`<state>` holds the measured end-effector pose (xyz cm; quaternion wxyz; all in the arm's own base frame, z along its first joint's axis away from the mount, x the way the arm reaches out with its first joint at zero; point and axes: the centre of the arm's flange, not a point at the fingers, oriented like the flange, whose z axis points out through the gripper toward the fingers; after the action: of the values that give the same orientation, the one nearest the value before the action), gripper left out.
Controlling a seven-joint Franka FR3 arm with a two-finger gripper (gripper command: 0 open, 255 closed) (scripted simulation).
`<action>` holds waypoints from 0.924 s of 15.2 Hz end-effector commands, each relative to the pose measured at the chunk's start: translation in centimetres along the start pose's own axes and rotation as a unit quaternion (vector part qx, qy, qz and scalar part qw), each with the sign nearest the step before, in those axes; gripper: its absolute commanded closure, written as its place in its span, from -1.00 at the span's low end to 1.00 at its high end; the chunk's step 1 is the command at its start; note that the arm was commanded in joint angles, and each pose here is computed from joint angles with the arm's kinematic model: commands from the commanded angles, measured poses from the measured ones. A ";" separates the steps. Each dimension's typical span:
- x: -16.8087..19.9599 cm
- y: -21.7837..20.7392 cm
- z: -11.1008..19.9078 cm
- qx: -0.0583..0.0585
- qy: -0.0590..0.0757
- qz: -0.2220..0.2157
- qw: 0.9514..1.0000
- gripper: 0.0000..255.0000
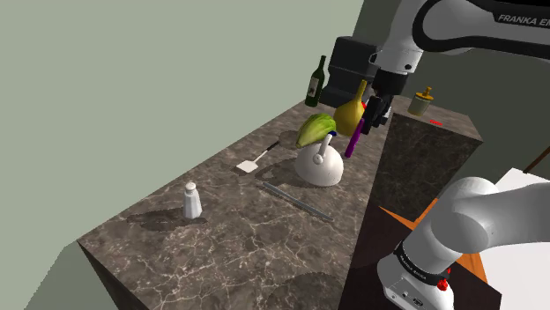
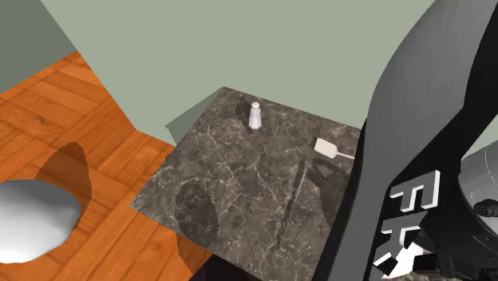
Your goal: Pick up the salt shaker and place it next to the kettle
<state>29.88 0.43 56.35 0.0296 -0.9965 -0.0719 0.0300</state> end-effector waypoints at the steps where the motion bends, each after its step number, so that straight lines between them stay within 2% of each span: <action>1: 0.0 0.0 0.0 0.000 0.000 0.000 1.000 -1.00; 14: 6.1 -14.5 6.8 -0.017 0.045 0.034 0.998 -1.00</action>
<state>33.16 14.92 50.75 0.0150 -0.9990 -0.0408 -0.0108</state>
